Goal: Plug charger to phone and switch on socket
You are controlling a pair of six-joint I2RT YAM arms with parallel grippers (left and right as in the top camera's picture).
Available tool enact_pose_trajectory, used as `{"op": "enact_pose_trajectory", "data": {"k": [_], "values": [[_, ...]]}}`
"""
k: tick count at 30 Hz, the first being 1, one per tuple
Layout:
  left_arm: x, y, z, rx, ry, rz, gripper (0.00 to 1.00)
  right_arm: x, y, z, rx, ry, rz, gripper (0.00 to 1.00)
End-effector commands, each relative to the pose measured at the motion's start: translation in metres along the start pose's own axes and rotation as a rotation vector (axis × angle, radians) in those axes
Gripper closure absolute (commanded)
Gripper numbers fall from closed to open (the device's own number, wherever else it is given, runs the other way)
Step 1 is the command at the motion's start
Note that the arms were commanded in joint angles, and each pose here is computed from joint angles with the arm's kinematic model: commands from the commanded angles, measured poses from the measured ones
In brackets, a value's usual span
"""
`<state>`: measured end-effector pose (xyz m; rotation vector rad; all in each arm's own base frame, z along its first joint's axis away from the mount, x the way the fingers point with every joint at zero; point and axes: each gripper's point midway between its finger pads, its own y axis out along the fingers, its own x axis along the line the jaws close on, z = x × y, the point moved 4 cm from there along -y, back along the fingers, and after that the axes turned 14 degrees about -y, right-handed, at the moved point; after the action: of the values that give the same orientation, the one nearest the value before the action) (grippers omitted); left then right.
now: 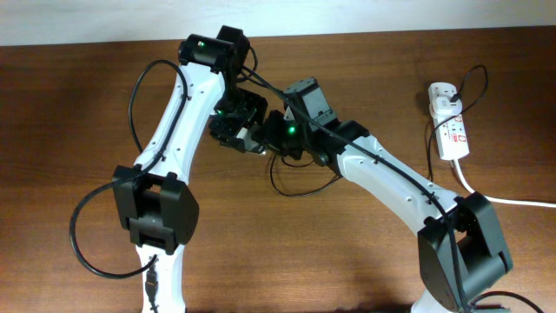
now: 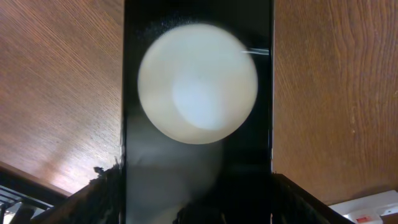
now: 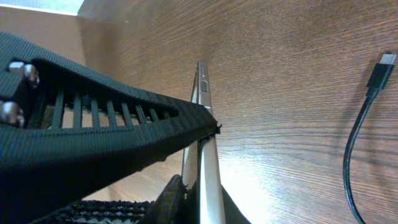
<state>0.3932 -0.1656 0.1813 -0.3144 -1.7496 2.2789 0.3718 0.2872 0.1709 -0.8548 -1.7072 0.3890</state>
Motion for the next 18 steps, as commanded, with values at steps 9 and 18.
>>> {"op": "enact_pose_trajectory", "data": {"k": [9,18], "values": [[-0.003,-0.003,0.004,0.015,-0.005,0.009,0.99,0.013,0.002,-0.002,0.007,-0.018,-0.063,0.96],[-0.003,-0.003,0.001,0.006,-0.008,0.010,0.94,-0.001,-0.008,-0.015,0.016,0.019,-0.086,0.96]]}}
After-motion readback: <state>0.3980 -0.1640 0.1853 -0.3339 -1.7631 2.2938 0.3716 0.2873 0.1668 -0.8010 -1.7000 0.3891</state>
